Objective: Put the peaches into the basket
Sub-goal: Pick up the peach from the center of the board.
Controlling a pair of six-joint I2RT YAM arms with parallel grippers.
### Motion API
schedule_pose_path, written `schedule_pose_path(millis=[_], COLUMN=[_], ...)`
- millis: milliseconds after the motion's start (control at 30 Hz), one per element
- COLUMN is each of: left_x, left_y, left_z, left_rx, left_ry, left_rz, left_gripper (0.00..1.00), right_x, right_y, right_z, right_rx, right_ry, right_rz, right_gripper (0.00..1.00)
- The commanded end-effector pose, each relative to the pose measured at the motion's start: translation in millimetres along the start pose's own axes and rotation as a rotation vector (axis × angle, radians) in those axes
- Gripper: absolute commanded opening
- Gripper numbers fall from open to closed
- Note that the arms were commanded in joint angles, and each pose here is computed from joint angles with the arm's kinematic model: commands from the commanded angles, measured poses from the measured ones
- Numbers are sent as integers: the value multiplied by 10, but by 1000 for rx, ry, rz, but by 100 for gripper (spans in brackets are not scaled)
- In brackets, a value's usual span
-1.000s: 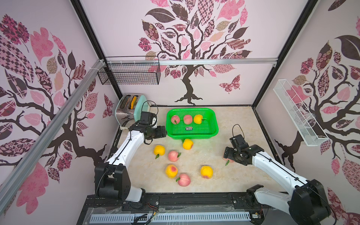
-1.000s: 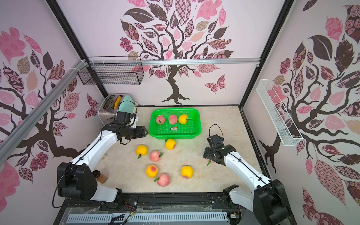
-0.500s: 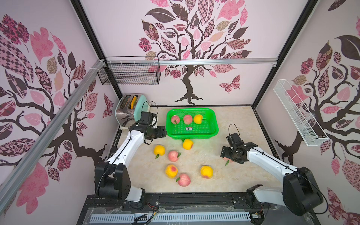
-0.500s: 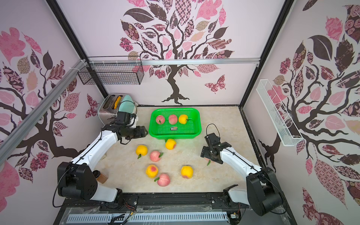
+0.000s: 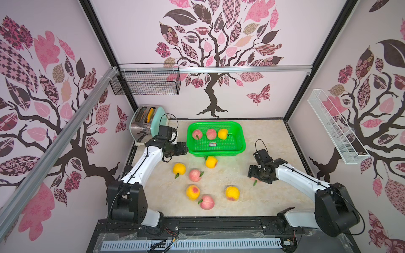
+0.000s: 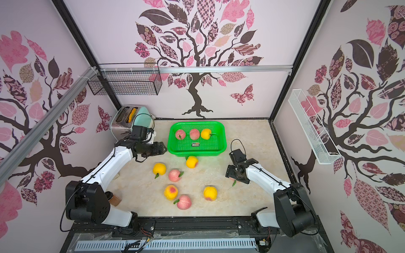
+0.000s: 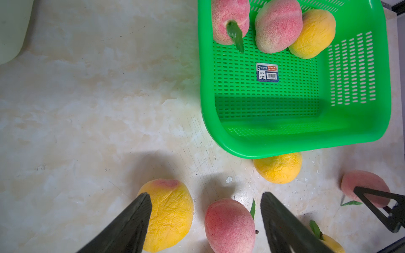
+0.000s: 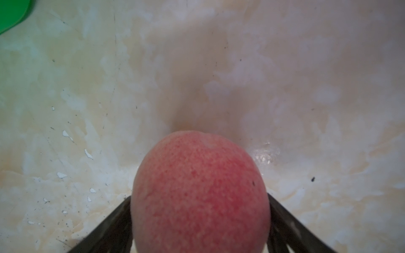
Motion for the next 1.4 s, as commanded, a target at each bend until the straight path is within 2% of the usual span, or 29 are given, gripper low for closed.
schedule_pose_path(millis=[0,233,300,333,867,1367], left_x=[-21,-21,-24,-26,-28,-25], left_y=[-7,-17,-13,-17,-28,-32], left_z=[22,28,14,9,15,-3], left_rx=[33,43,39,41,54,56], left_ry=[-8,-3,-11,-15,-16,-18], left_rz=[5,5,4,4,8,12], left_gripper=[82,82,82,82,82,82], right_x=[-66,-60,-66,-66,-142,-276], right_y=[75,96,104,107,161,208], right_z=[-56,-46,-52,-57,-199,-385], right_rx=[-25,-42,-50,-51,-83,-85], right_ry=[-13,7,9,12,-6,-73], right_rz=[-14,-25,-32,-33,-52,-84], right_gripper=[84,69,45,37,38,37])
Point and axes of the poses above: each gripper's point midway between its finger pads, its own z axis out along the fingers, its own y axis along the line the jaws close on, x = y × z, the point moved 9 cm from there along -z, back along the fingers, and after that the axes turned 4 degrees about z, right-handed, at the moved point
